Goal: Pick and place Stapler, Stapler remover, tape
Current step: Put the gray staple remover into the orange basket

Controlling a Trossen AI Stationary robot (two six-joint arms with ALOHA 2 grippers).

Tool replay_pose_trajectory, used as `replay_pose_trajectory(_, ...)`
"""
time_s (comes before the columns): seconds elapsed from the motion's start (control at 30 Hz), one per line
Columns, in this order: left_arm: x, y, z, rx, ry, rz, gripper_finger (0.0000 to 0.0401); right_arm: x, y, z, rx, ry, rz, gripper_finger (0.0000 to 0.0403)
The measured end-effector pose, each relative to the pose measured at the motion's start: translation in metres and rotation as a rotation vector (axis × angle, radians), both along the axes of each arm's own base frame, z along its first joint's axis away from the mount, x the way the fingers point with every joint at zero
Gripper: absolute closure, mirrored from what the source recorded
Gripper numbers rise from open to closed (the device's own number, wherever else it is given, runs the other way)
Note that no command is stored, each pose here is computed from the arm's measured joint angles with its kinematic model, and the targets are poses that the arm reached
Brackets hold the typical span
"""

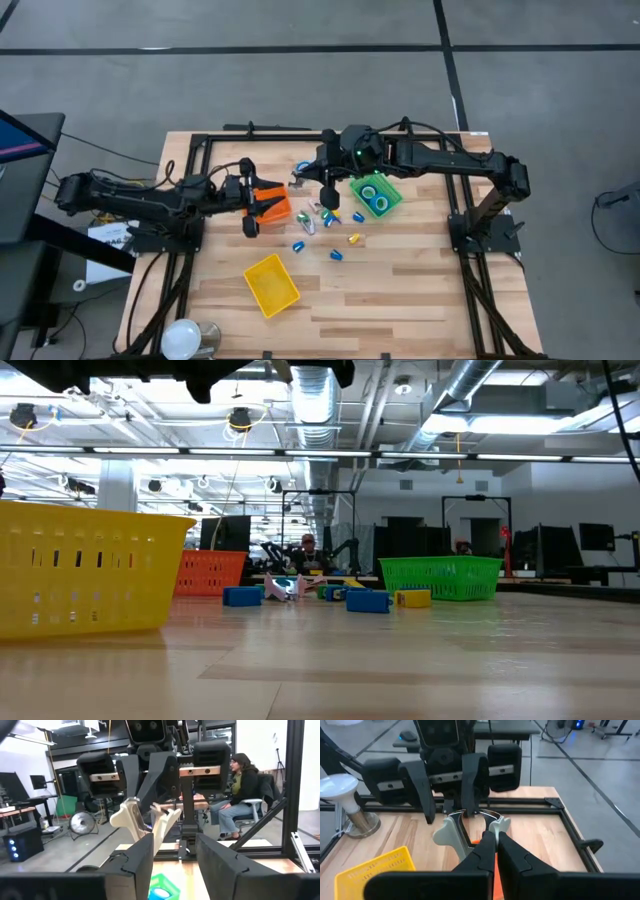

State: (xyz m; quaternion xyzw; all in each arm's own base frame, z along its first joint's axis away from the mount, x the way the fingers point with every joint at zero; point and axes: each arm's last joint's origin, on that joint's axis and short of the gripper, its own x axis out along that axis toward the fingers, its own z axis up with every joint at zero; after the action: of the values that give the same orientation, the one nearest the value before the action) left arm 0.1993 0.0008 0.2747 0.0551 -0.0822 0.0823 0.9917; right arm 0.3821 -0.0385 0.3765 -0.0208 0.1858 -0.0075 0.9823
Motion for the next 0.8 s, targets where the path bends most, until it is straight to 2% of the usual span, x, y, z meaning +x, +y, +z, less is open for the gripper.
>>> replay_pose_trajectory(0.8,0.0000,0.0005,-0.0005,0.021,0.007,0.020,0.0282,0.0075,0.0023,-0.0041,-0.001,-0.021,0.012,0.0403)
